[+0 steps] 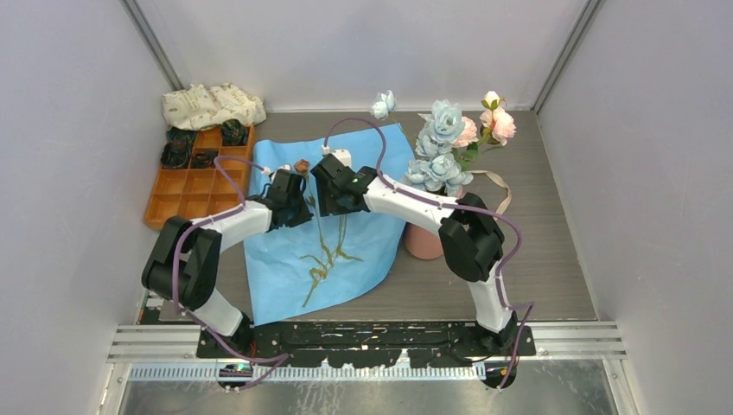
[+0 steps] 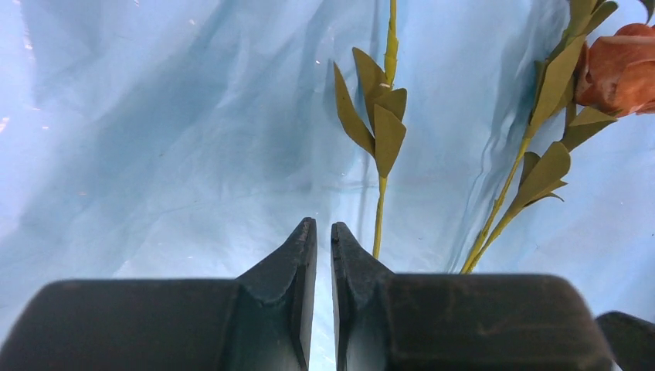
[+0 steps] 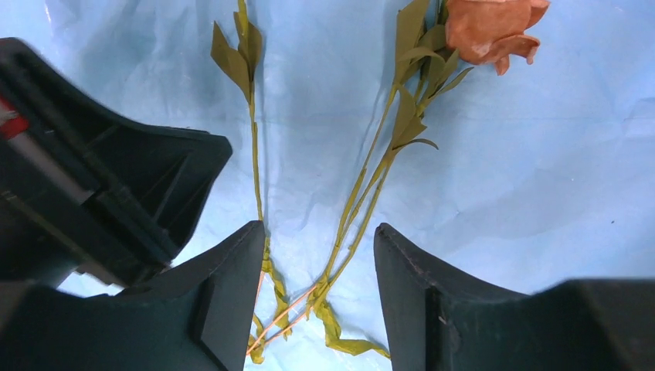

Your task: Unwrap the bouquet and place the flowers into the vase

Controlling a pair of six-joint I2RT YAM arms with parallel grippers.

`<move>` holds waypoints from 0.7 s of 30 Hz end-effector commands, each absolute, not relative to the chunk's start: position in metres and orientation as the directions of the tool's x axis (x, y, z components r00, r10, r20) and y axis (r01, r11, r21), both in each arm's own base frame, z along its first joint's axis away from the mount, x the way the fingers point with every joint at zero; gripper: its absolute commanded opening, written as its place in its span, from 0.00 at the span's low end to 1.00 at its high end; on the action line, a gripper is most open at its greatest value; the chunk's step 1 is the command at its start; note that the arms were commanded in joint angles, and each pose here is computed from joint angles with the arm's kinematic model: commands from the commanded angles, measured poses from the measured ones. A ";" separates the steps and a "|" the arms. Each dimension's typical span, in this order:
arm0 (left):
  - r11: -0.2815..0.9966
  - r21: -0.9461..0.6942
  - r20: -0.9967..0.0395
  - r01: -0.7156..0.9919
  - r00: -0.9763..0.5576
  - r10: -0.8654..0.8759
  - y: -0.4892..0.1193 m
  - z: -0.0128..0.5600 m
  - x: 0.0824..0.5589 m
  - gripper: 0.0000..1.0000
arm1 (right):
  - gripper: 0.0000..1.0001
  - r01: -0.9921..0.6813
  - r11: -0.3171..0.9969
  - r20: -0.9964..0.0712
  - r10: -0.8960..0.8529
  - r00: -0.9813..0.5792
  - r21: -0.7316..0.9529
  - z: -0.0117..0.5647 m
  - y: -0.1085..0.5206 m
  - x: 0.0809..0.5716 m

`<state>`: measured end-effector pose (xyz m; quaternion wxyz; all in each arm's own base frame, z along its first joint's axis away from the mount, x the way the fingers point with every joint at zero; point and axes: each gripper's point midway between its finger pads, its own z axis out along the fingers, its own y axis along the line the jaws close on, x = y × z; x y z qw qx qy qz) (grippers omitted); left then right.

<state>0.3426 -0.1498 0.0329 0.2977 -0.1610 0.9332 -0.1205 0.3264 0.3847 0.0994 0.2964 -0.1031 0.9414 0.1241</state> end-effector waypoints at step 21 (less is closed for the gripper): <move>0.947 -0.236 -0.592 -0.217 -0.741 -0.317 -0.148 0.041 0.386 0.14 | 0.65 -0.142 0.956 -0.512 0.010 -0.859 0.257 0.041 0.384 0.332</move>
